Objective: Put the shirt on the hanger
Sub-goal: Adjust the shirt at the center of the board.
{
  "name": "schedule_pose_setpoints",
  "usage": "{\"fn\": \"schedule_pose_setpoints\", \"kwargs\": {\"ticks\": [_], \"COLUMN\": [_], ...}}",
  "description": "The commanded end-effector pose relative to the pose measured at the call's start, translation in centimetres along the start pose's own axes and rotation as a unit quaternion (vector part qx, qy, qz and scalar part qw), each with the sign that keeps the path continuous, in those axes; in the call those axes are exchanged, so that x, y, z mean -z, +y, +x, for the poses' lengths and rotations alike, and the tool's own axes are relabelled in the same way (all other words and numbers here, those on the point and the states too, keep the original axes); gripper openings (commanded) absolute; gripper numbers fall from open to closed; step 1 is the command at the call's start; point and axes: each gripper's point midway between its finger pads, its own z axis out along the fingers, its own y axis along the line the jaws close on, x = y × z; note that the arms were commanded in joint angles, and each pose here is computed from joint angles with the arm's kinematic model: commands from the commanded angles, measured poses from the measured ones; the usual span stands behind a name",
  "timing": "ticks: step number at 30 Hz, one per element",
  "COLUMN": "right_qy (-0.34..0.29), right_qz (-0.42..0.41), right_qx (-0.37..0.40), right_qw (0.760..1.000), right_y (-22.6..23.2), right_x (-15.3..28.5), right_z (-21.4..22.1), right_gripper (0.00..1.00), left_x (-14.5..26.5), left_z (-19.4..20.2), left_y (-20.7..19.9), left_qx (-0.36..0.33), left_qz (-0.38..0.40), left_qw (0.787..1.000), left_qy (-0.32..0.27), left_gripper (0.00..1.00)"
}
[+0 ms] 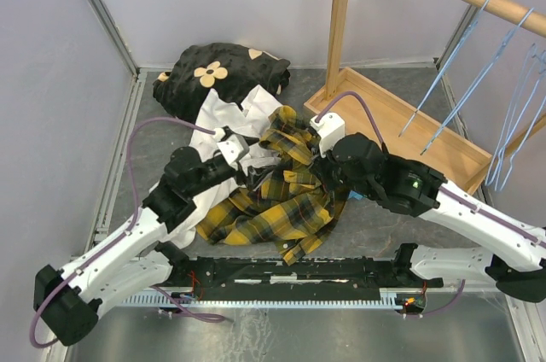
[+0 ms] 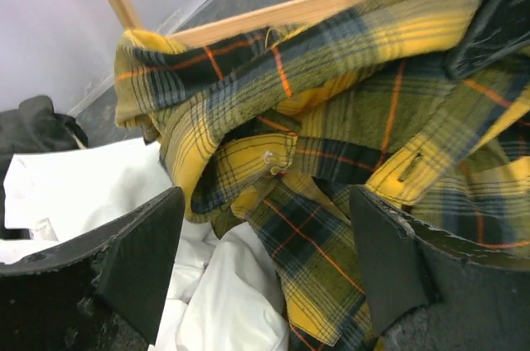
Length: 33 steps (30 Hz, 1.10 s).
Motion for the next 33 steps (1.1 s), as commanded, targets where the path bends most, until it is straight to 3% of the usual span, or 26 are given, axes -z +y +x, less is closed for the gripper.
{"fn": "schedule_pose_setpoints", "kwargs": {"ticks": [1, 6, 17, 26, 33], "right_qy": [-0.05, -0.05, -0.042, -0.06, -0.08], "right_qz": [-0.022, -0.032, -0.047, -0.086, -0.106], "right_qx": [-0.026, -0.028, -0.025, -0.043, -0.062], "right_qw": [0.998, 0.998, 0.998, 0.994, 0.989], "right_y": [0.5, 0.7, 1.2, 2.5, 3.1], "right_x": [2.2, 2.6, 2.7, 3.6, 4.4], "right_z": [-3.0, -3.0, -2.7, -3.8, -4.9], "right_gripper": [0.0, 0.0, 0.0, 0.0, 0.0], "left_x": [-1.3, -1.4, -1.6, -1.8, -2.5], "left_z": [-0.2, -1.1, -2.6, -0.9, -1.8], "left_y": [3.1, 5.0, 3.2, 4.3, 3.9], "left_qx": [-0.037, -0.007, 0.035, 0.062, 0.081], "left_qz": [-0.1, -0.156, -0.118, -0.152, -0.134], "left_qw": [0.994, 0.987, 0.986, 0.981, 0.981], "left_qy": [-0.013, -0.048, -0.115, -0.105, -0.115], "left_gripper": [0.86, 0.82, 0.8, 0.74, 0.6]}}
